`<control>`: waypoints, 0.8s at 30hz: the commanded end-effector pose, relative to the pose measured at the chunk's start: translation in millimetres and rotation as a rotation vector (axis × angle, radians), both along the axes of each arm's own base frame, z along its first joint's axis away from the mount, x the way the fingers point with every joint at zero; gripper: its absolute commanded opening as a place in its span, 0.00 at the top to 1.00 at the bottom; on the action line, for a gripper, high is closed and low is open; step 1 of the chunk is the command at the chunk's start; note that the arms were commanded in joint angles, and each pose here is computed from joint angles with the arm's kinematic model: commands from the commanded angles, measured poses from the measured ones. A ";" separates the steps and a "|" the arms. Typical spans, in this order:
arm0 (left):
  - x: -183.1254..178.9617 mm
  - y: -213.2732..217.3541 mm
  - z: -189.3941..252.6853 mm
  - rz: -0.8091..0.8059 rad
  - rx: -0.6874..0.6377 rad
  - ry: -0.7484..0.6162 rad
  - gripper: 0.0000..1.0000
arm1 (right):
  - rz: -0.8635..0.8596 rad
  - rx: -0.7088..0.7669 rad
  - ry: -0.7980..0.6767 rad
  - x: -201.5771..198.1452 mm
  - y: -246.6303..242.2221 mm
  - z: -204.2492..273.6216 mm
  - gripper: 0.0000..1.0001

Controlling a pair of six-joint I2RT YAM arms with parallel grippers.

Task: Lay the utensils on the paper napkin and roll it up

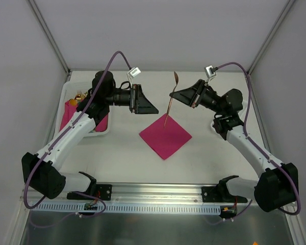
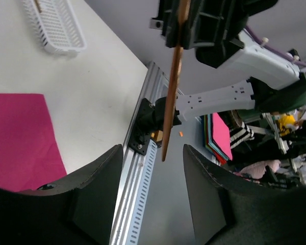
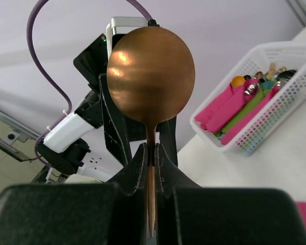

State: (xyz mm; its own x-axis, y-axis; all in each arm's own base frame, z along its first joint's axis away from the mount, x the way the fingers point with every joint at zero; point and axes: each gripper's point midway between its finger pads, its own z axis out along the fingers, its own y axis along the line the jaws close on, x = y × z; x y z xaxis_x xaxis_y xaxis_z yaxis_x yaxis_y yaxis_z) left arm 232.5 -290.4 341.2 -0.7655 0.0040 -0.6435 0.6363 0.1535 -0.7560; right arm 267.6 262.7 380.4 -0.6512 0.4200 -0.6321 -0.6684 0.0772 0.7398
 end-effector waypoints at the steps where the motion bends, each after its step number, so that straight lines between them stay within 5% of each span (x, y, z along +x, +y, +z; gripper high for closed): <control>1: -17.3 -6.2 41.9 -0.045 -0.116 -0.130 0.51 | 0.033 0.145 -0.115 -15.7 4.0 41.2 1.00; 24: -27.2 -26.6 62.6 -0.102 -0.179 -0.146 0.69 | 0.112 0.185 -0.100 -32.0 24.1 39.2 1.00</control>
State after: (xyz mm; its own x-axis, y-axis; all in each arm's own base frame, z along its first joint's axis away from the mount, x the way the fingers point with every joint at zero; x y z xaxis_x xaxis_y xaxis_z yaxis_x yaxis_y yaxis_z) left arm 209.6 -316.8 379.9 -0.7157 -0.0229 -0.6980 0.6981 0.0057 -0.7160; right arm 242.3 288.7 399.8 -0.6811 0.4248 -0.5964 -0.6852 -0.0826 0.7237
